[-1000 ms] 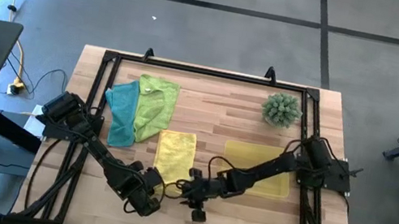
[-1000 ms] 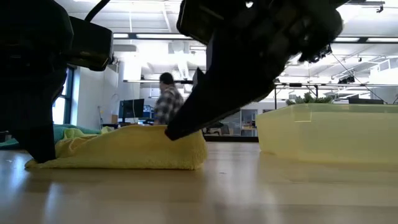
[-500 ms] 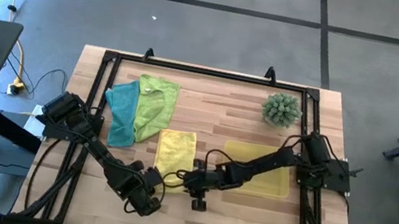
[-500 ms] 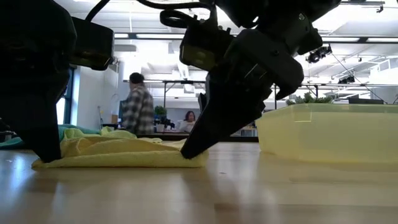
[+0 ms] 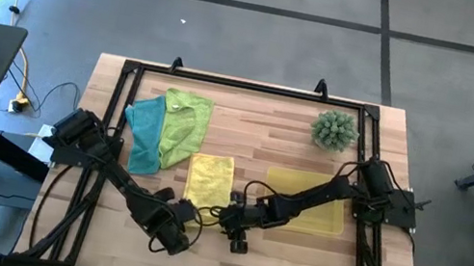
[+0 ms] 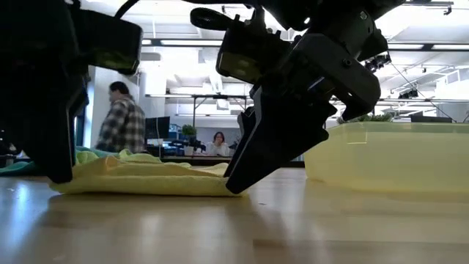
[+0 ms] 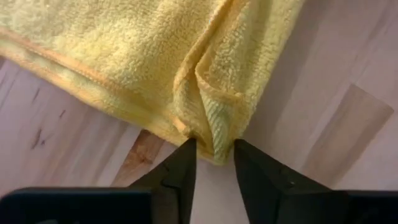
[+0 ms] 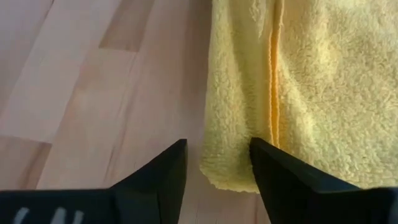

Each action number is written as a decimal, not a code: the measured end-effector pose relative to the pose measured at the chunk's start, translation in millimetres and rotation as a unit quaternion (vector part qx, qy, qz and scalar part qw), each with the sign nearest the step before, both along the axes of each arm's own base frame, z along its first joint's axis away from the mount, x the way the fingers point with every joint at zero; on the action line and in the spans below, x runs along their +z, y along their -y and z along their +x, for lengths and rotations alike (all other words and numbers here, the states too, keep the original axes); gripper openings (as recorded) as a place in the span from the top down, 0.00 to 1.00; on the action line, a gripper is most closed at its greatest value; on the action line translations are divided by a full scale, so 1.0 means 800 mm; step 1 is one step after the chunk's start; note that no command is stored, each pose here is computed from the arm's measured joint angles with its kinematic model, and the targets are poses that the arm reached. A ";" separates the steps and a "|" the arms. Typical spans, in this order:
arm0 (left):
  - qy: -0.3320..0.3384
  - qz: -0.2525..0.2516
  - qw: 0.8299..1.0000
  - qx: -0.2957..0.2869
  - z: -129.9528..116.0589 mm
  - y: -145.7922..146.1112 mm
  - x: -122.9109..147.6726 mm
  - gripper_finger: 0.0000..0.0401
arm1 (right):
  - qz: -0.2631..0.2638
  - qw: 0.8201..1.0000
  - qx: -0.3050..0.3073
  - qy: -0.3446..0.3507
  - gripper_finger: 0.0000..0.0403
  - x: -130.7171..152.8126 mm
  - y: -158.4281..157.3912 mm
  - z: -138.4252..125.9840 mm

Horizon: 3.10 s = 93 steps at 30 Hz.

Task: Roll microfiber towels into tight, uniform cylinder then place into a basket
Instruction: Roll the yellow microfiber towel

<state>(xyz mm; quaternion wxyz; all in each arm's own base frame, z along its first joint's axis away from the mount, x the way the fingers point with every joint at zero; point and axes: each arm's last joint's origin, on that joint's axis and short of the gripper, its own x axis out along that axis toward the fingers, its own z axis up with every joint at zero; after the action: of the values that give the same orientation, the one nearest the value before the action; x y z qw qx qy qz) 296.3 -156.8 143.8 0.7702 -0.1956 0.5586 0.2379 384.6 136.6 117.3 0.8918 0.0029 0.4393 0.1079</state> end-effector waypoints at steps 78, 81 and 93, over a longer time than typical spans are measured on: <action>0.011 0.114 0.964 -0.241 -0.003 -0.006 -0.019 0.60 | 0.009 1.000 -0.012 0.000 0.61 -0.001 0.001 0.001; 0.013 0.120 0.965 -0.231 -0.005 -0.007 -0.020 0.65 | 0.009 1.000 -0.012 0.000 0.61 -0.001 0.001 0.001; 0.014 0.083 0.979 -0.187 -0.011 -0.009 -0.027 0.98 | -0.009 1.000 0.006 -0.004 0.61 0.014 0.003 -0.006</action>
<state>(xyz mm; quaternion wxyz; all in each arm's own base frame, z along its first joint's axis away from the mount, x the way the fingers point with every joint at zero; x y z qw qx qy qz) 287.8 -149.2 122.5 0.8222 -0.0265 0.5529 0.1326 379.8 134.0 128.3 0.8894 -0.0073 0.4437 0.1097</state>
